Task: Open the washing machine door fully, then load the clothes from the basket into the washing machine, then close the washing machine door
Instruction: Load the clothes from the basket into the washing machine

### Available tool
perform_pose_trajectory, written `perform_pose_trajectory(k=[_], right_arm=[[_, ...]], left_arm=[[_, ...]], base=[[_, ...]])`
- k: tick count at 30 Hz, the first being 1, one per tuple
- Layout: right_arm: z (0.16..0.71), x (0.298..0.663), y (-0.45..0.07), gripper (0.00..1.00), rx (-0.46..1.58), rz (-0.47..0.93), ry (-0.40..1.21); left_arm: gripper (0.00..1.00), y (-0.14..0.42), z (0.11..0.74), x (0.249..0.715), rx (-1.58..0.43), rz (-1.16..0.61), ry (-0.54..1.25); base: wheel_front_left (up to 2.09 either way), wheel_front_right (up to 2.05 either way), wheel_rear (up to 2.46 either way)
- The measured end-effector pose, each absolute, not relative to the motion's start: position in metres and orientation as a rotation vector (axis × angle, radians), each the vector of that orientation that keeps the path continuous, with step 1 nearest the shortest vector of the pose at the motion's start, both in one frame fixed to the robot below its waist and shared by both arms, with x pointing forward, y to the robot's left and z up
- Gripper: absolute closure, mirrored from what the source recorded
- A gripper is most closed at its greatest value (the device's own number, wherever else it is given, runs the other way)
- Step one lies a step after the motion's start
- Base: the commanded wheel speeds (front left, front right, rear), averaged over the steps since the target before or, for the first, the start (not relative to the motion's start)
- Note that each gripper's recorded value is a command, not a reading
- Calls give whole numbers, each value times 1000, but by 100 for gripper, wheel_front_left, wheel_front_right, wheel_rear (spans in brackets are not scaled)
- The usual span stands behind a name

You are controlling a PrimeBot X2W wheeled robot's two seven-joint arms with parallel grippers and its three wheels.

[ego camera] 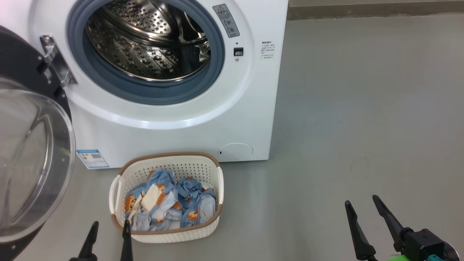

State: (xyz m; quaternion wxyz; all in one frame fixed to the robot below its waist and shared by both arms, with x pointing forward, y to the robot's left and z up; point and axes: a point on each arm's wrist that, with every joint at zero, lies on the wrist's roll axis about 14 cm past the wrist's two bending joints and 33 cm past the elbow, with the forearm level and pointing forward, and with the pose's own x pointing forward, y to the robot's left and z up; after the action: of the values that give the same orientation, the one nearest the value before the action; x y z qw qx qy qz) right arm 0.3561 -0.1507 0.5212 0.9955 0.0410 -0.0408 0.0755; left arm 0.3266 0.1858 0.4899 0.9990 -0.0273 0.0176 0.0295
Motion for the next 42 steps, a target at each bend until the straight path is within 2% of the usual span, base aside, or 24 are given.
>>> perform_pose_trajectory(k=[14,37,42], right_arm=[[516,359,-150,0,91,151,-69],[513,360,-150,0,92,152,-62],[509,363,-149,0,95,155,-47]], left_arm=[[0,185,492,334,-47,50,25],[0,184,492,337,-52,45,18],[0,176,474,346,-90,11,76]], base=[[123,-123,0],[2,-2,0],[0,0,0]])
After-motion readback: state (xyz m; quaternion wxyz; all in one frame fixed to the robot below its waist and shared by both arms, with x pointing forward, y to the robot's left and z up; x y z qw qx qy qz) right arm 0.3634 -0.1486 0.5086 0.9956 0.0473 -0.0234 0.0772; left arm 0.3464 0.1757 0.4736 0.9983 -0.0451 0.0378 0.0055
